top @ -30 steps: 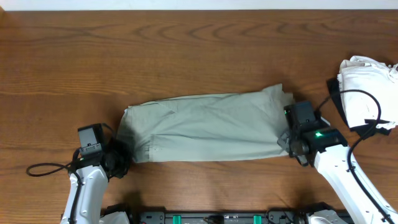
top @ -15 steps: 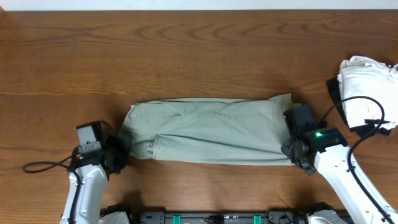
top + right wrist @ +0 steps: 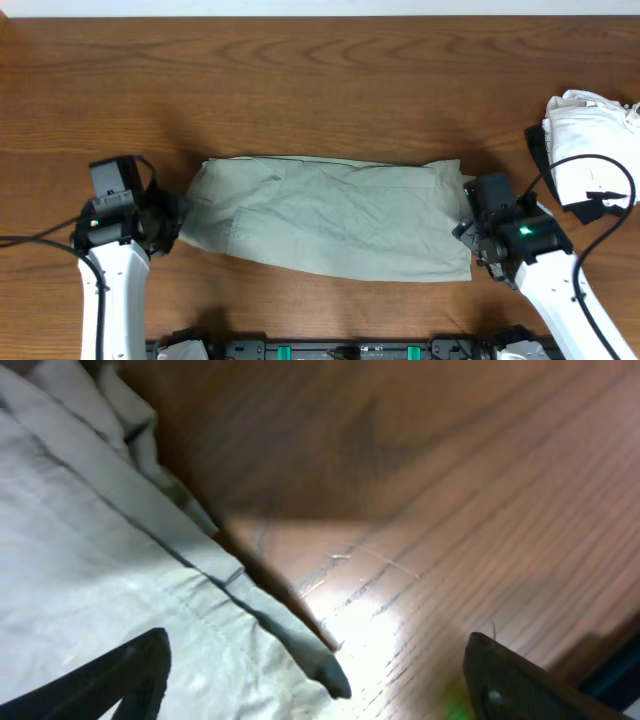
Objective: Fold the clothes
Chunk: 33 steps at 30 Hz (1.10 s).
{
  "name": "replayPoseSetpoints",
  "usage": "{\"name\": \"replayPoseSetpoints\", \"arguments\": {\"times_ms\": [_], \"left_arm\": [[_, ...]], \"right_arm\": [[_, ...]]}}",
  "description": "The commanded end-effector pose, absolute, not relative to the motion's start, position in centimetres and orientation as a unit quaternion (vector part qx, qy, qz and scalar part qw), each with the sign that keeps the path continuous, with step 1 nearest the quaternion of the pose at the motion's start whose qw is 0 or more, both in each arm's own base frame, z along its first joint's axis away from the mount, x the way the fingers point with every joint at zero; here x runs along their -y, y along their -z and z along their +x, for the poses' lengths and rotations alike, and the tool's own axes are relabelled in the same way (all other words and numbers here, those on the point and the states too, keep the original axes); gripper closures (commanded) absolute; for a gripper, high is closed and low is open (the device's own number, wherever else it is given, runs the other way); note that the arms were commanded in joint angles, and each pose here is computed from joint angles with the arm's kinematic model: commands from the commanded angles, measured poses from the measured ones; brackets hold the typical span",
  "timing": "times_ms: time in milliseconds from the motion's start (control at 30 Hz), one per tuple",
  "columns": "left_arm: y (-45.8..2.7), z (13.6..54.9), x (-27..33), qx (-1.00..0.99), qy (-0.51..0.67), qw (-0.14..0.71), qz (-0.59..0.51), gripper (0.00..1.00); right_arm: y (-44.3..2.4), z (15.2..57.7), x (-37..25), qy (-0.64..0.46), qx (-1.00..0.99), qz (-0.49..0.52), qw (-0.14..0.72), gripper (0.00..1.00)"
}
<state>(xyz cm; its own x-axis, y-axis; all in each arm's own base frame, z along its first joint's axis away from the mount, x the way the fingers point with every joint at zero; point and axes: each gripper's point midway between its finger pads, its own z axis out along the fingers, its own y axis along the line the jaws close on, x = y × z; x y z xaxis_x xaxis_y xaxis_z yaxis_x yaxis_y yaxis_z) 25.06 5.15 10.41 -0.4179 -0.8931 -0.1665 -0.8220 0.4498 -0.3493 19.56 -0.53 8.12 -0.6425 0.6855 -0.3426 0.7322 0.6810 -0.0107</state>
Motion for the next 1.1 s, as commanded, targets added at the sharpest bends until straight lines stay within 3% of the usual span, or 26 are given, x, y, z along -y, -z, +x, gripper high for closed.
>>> {"name": "replayPoseSetpoints", "arguments": {"times_ms": [0, 167, 300, 467, 633, 800, 1067], "left_arm": [[-11.0, 24.9, -5.8, -0.837, 0.089, 0.172, -0.512, 0.19], [-11.2, 25.4, -3.9, -0.844, 0.134, 0.16, -0.493, 0.2], [-12.2, 27.3, 0.5, -0.875, 0.202, 0.168, -0.407, 0.25], [-12.3, 28.4, 5.2, -0.905, 0.216, 0.177, -0.322, 0.48], [-9.9, 29.1, 6.0, -0.916, 0.165, 0.168, -0.324, 0.78], [-6.6, 29.9, 6.9, -0.927, 0.151, 0.132, -0.316, 0.91], [-1.1, 29.5, 6.7, -0.937, 0.113, 0.066, -0.323, 0.93]], "right_arm": [[-10.4, 20.9, 1.1, 0.069, -0.905, 0.372, 0.196, 0.08], [-11.9, 24.5, -3.6, -0.058, -0.937, 0.26, 0.225, 0.12], [-13.2, 27.8, -8.1, -0.163, -0.94, 0.16, 0.255, 0.25], [-11.9, 28.9, -11.0, -0.223, -0.94, 0.132, 0.221, 0.77], [-8.2, 28.7, -11.5, -0.207, -0.955, 0.135, 0.161, 0.97], [-5.3, 29.2, -12.0, -0.203, -0.963, 0.124, 0.13, 0.99], [-1.7, 29.2, -11.2, -0.166, -0.972, 0.136, 0.096, 0.92]]}}
